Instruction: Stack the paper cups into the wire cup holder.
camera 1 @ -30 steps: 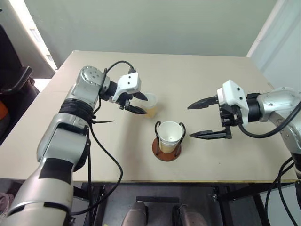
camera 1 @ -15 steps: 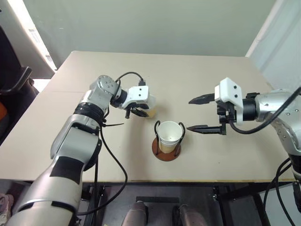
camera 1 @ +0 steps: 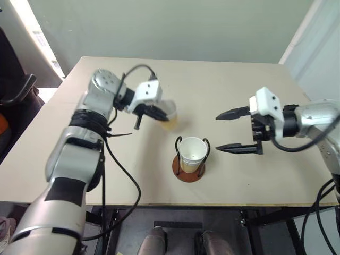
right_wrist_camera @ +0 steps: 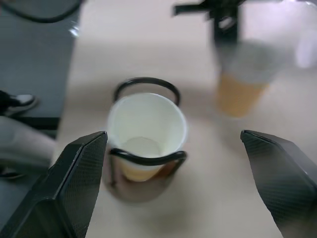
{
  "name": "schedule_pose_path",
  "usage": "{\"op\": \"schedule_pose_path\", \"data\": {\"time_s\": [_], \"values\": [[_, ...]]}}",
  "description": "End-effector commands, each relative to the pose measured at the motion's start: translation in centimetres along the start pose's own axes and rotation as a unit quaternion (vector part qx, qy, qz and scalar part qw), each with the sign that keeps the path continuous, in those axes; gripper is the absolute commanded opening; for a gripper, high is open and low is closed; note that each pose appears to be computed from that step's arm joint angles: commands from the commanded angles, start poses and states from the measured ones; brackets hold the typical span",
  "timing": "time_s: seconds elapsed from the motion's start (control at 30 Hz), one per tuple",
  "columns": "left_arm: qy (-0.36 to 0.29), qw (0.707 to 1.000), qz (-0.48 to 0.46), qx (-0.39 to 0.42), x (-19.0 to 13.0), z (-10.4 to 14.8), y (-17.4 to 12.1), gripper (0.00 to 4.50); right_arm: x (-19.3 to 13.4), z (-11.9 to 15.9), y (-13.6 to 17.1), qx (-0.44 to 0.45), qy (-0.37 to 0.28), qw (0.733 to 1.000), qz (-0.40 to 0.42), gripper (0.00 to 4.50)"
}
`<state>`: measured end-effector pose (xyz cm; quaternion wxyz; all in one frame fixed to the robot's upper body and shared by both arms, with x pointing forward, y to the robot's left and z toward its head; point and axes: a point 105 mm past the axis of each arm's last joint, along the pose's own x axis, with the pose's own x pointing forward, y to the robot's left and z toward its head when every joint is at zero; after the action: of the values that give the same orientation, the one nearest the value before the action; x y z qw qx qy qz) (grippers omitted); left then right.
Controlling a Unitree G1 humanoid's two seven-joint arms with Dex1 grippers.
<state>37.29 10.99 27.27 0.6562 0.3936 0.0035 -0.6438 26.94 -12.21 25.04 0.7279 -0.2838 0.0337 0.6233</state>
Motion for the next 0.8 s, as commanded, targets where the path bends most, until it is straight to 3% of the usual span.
{"op": "schedule_pose_path", "data": {"time_s": [0.03, 0.17, 0.33, 0.6, 0.8], "values": [[-0.093, 0.993, -0.054, 0.048, -0.7, 5.9, -1.5, 0.04, -1.1, 1.2, 0.5, -0.023, -0.013, 1.000, 0.007, 4.50], [-0.122, 0.983, -0.125, 0.058, -0.3, 7.9, -4.4, 0.04, -1.3, 1.2, 0.6, -0.021, -0.014, 1.000, 0.009, 4.50], [-0.100, 0.974, -0.199, 0.046, 1.1, 7.2, -7.2, 0.04, -1.3, 1.2, 0.8, -0.019, -0.012, 1.000, 0.011, 4.50], [-0.040, 0.971, -0.224, 0.071, 2.7, 5.1, -7.9, 0.04, -1.2, 1.1, 0.8, -0.017, -0.007, 1.000, 0.006, 4.50], [-0.028, 0.971, -0.221, 0.086, 3.1, 4.9, -7.7, 0.04, -1.2, 1.0, 0.9, -0.017, -0.004, 1.000, 0.002, 4.50]]}}
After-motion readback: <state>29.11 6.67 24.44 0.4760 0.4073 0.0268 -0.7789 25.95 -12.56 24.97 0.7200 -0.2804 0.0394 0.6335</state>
